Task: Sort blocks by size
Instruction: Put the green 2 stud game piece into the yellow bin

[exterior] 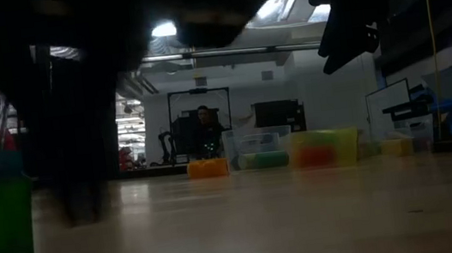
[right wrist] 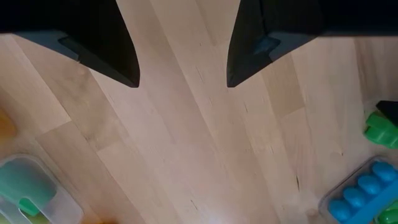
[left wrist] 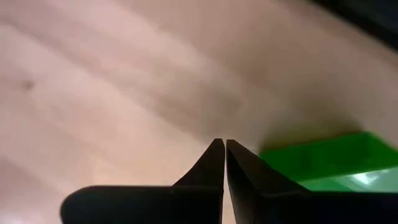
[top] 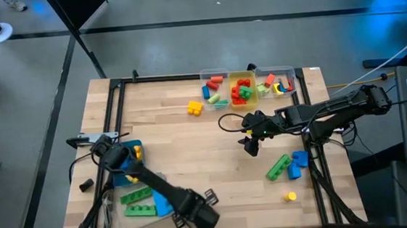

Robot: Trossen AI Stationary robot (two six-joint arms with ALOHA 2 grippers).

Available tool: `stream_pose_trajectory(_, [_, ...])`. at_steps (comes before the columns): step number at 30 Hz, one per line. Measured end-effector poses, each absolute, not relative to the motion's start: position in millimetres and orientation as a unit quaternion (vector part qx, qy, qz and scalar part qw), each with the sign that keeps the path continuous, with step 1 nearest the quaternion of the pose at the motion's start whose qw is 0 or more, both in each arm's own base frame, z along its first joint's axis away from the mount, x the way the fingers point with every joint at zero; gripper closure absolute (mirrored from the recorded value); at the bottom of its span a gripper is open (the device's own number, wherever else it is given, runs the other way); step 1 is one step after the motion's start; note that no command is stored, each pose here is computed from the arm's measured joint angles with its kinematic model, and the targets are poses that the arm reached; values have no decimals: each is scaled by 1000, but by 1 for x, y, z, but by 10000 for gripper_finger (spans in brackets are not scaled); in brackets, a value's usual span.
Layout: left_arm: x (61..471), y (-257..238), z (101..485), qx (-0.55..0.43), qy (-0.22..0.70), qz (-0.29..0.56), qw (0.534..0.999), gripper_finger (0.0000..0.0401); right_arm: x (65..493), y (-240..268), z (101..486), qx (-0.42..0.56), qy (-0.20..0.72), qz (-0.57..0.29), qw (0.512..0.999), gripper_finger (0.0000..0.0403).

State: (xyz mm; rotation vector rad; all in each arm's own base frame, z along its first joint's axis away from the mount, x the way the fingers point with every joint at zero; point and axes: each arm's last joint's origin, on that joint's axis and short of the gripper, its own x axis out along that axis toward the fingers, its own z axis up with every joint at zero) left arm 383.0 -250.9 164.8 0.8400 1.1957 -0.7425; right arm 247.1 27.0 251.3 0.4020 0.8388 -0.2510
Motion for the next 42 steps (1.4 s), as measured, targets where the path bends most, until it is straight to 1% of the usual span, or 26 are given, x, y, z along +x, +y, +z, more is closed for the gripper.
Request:
stream_pose_trajectory(4, [389,-243,165,368,536,-322,688,400,247,27,251,193,403,-121,886,162])
stream_pose_trajectory(7, [386,-246,169,366,531,-327,691,400,247,27,251,193,404,-121,886,162])
stream_pose_trajectory(12, [377,-252,194,359,511,-330,708,400,247,27,251,193,404,-121,886,162])
stream_pose_trajectory(14, [375,-252,202,339,512,-334,715,400,247,27,251,193,403,-121,886,162])
stream_pose_trajectory(18, [369,-257,211,285,514,-377,716,400,247,27,251,193,403,-121,886,162])
stream_pose_trajectory(22, [355,-274,205,266,529,-405,697,400,247,27,251,193,403,-121,886,162])
stream_pose_trajectory(28, [339,-290,204,305,518,-435,670,400,247,27,251,193,403,-121,886,162])
stream_pose_trajectory(33, [338,-292,195,337,526,-411,664,400,247,27,251,193,403,-121,886,162])
stream_pose_trajectory(37, [342,-291,186,371,518,-416,649,400,247,27,251,193,403,-121,887,162])
stream_pose_trajectory(42, [345,-289,170,388,530,-421,625,400,247,27,251,193,403,-121,886,162])
